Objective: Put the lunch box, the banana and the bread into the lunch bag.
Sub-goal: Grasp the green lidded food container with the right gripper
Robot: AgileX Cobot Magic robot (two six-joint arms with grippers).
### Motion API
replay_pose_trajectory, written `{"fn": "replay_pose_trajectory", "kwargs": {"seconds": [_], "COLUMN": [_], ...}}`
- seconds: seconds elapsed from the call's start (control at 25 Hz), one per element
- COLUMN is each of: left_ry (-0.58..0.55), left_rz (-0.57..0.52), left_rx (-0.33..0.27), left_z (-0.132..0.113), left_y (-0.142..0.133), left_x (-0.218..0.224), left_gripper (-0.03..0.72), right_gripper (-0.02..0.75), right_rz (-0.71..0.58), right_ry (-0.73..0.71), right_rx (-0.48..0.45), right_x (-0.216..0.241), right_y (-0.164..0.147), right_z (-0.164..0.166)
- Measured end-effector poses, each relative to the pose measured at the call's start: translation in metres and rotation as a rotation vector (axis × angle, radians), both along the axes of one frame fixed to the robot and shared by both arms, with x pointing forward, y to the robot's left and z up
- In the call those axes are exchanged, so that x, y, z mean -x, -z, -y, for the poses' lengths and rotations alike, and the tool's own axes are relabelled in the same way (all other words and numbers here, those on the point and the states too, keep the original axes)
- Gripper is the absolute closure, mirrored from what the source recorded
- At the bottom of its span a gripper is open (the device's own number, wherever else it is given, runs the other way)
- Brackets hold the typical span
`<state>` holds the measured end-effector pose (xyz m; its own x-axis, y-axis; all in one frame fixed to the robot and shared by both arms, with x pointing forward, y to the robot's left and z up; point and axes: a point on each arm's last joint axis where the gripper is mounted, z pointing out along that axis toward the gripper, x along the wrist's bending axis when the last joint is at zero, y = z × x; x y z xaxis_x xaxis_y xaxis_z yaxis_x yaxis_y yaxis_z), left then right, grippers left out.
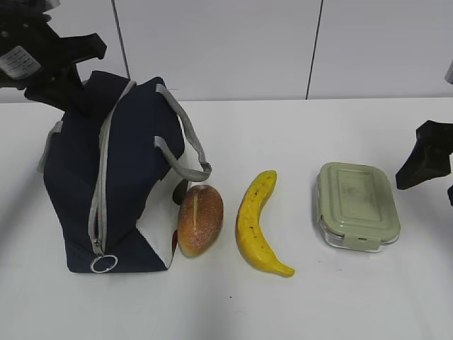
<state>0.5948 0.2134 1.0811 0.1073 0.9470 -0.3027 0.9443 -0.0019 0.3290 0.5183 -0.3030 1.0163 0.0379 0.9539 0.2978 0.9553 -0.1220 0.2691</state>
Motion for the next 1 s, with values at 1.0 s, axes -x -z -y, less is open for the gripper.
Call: {"fn": "replay_pose_trajectory", "kwargs": {"seconds": [1.0], "left_ry": [0.001], "left_rz": [-0.005], "left_rx": [-0.001], "left_z": [0.0], "left_y": [0.0], "left_x": [0.0], "left_gripper": [0.691], "right_gripper": [0.118], "right_rz": [-0.056], "right_ry": [-0.09], "right_rx": [-0.254], "right_x": [-0.058], "right_y": [0.09], "right_z": [0.025]}}
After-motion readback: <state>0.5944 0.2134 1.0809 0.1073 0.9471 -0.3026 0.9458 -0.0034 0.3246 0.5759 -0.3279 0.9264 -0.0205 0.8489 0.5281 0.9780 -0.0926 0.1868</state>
